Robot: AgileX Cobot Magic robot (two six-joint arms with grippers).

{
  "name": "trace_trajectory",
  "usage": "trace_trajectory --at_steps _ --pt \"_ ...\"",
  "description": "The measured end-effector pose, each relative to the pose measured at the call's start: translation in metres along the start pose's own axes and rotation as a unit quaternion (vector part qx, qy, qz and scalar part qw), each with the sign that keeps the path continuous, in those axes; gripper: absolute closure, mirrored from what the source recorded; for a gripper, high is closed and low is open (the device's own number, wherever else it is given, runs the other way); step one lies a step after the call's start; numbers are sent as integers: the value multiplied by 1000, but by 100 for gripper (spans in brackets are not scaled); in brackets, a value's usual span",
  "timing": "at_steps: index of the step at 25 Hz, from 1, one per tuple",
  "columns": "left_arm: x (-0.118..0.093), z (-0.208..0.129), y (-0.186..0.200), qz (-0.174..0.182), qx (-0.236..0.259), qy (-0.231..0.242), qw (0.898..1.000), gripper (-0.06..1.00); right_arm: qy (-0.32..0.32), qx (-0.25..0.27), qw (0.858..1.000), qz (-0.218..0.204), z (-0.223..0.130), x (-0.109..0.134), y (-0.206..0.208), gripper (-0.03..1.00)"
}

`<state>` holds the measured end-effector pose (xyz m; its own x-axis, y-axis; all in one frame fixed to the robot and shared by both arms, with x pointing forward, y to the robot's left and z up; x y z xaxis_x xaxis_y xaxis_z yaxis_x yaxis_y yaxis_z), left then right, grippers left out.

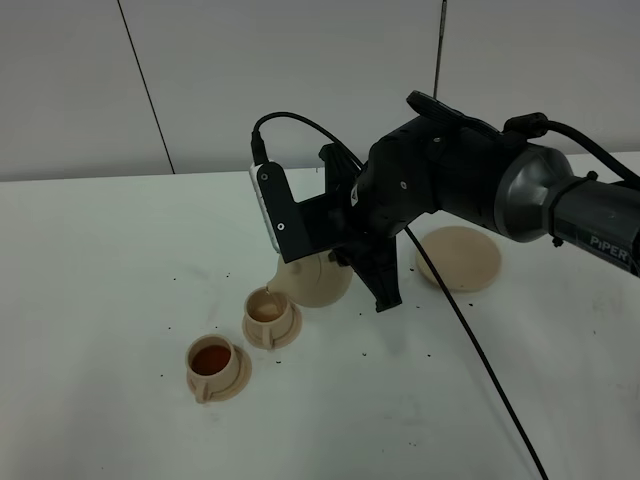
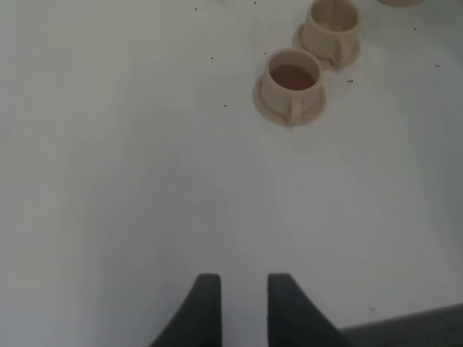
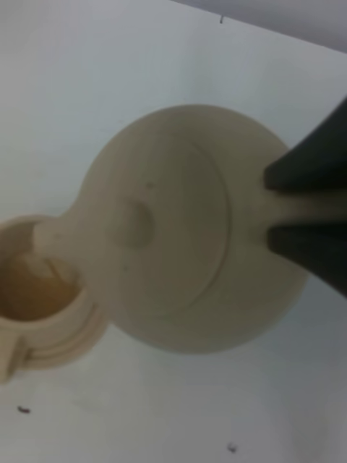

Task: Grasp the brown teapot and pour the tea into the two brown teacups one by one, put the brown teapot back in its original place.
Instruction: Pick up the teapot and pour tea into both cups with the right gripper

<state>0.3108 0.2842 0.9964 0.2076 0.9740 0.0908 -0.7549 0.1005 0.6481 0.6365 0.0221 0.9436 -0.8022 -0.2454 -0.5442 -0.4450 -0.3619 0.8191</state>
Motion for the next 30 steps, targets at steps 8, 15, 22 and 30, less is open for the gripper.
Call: trace_trajectory --at_steps 8,15,22,30 --pt "0 0 0 0 0 0 1000 71 4 -1 1000 -2 4 0 0 87" --pt "0 0 0 0 0 0 1000 71 15 2 1000 -6 6 0 0 87" --pt "0 0 0 0 0 0 1000 71 18 3 1000 -9 6 -1 0 87" --pt "0 0 0 0 0 0 1000 71 25 6 1000 -12 5 -2 0 87"
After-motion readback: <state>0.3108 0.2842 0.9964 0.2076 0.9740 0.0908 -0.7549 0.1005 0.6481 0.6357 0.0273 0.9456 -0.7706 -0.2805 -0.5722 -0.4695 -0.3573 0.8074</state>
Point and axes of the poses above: a point on each arm's last joint axis where the gripper is mounted, y pointing back along that axis away from the gripper, x along the wrist's bending axis when the last joint is at zero, z = x × y, the point moved 8 cm from there along -y, pointing out along that axis toward the gripper, and after that the axes turned 6 degrees about -y, right-handed, at the moved point
